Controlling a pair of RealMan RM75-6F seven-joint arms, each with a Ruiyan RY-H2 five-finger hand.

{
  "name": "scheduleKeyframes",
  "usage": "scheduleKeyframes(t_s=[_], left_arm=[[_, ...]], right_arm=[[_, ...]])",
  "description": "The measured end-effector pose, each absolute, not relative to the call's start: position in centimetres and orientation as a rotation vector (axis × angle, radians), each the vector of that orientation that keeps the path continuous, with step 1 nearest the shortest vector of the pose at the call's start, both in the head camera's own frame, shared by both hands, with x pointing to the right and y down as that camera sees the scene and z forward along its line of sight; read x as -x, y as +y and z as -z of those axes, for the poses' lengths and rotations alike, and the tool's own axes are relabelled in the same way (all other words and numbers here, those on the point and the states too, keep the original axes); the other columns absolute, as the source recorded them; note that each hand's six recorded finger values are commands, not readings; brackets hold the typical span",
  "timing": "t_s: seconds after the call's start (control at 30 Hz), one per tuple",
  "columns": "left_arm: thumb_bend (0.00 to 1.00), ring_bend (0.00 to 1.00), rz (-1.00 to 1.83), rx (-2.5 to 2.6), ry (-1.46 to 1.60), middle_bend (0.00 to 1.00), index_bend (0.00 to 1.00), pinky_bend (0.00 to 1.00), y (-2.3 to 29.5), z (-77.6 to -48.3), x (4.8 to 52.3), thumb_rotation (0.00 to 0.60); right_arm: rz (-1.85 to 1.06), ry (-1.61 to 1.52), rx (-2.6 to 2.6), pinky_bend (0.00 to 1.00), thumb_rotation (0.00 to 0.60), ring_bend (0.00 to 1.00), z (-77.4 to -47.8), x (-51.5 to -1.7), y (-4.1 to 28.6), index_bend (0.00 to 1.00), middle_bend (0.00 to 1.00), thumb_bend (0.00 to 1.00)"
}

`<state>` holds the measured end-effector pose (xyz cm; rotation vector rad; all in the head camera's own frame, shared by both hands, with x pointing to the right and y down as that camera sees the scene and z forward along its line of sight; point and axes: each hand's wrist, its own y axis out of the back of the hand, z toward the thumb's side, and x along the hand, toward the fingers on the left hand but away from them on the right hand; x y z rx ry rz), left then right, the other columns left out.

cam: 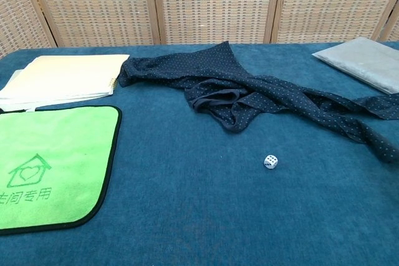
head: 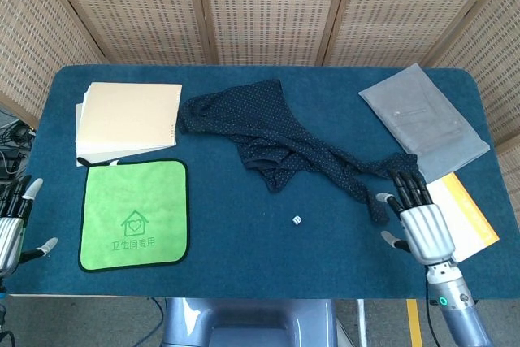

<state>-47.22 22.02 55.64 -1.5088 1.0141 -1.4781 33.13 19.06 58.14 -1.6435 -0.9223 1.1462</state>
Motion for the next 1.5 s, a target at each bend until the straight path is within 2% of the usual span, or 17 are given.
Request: scheduleKeyframes(t_s=[0.1,0.3,0.6,0.83,1.07,1.5], left_arm=[[0.0,0.0,1.478,1.518,1.021,0.0,0.0,0.0,22.0,-55.6,47.2,0.6],[0.0,0.0,1.483,1.527,1.015,0.0,0.0,0.0,22.0,-55.9,47.3,0.6],[0.0,0.0,1.497,1.541,1.003,0.0,0.0,0.0,21.8,-56.5,47.3,0.6],[0.0,0.0,1.502,1.547,0.987,0.0,0.0,0.0,21.9,-56.9,47.1,0.6],[0.0,0.0,1.511,1.551,0.981,0.0,0.0,0.0,21.9,-57.2,47.1,0.6],[0.0,0.0,1.524,1.562,0.972,0.0,0.0,0.0,21.8,-57.7,47.1,0.6]], right_arm=[[-1.084,-0.9,1.691,0.15,0.6,0.01,-59.4,-30.2,18.0,0.51,0.15,0.21],[-1.017,-0.8,1.762,0.15,0.6,0.01,-62.9,-25.7,17.1,0.52,0.16,0.21],[-0.975,-0.64,1.868,0.14,0.6,0.01,-67.2,-21.3,17.6,0.53,0.16,0.22],[-0.953,-0.587,1.907,0.14,0.6,0.01,-68.9,-19.2,18.4,0.53,0.16,0.26],[-0.943,-0.533,1.927,0.13,0.6,0.01,-70.3,-17.6,18.9,0.51,0.16,0.37],[-0.979,-0.471,1.905,0.13,0.6,0.01,-72.0,-16.3,18.2,0.52,0.16,0.41]])
